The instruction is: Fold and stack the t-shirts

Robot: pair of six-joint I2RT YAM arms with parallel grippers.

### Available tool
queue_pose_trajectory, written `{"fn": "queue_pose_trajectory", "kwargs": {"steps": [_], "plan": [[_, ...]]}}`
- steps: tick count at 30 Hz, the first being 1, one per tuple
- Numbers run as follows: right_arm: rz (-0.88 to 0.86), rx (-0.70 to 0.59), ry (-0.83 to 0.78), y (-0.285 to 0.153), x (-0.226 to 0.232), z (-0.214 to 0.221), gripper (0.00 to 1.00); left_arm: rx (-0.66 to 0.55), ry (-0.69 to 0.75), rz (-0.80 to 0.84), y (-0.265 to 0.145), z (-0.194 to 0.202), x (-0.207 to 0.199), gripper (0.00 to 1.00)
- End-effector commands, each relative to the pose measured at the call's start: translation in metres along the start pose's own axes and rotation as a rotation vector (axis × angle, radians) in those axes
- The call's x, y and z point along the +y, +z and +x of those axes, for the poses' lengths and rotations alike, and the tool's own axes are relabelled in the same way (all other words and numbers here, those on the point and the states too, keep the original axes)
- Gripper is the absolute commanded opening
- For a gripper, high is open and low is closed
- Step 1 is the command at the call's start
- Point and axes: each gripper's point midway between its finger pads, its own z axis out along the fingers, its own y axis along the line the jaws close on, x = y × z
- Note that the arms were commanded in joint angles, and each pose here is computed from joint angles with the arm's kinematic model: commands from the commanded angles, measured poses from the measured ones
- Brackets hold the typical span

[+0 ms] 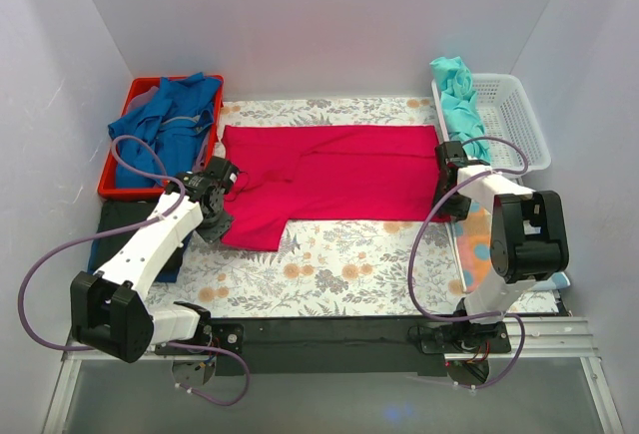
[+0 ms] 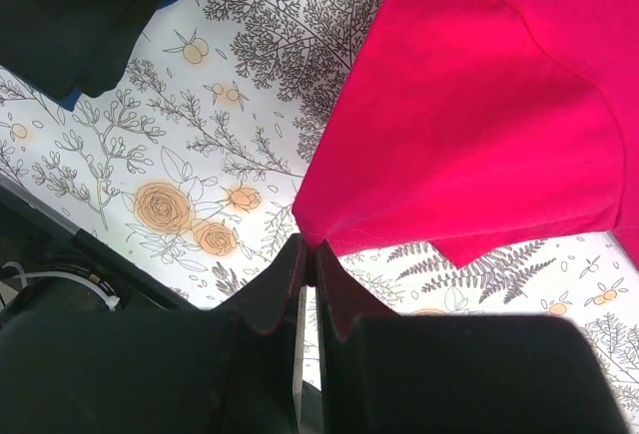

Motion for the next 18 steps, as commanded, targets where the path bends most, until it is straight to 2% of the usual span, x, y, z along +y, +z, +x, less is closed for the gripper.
{"fn": "queue_pose_trajectory", "kwargs": {"steps": [1, 5, 9, 13, 18], "plan": [[-0.026, 0.02, 0.027, 0.001, 0.004, 0.009, 0.47, -0.013, 0.0, 0.008, -0.004, -0.001, 0.004, 0.0], [-0.026, 0.024, 0.029, 0.0, 0.004, 0.011, 0.32, -0.021, -0.001, 0.004, -0.008, -0.003, 0.007, 0.0], [-0.024, 0.023, 0.034, -0.001, 0.003, 0.011, 0.24, -0.023, -0.008, 0.005, -0.011, -0.003, 0.011, 0.0], [-0.02, 0.02, 0.031, -0.005, 0.002, 0.01, 0.01, -0.03, -0.017, 0.005, -0.015, -0.005, 0.014, 0.0], [-0.012, 0.003, 0.032, -0.015, -0.003, 0.008, 0.01, -0.038, -0.027, 0.008, -0.023, -0.007, 0.018, 0.0]]}}
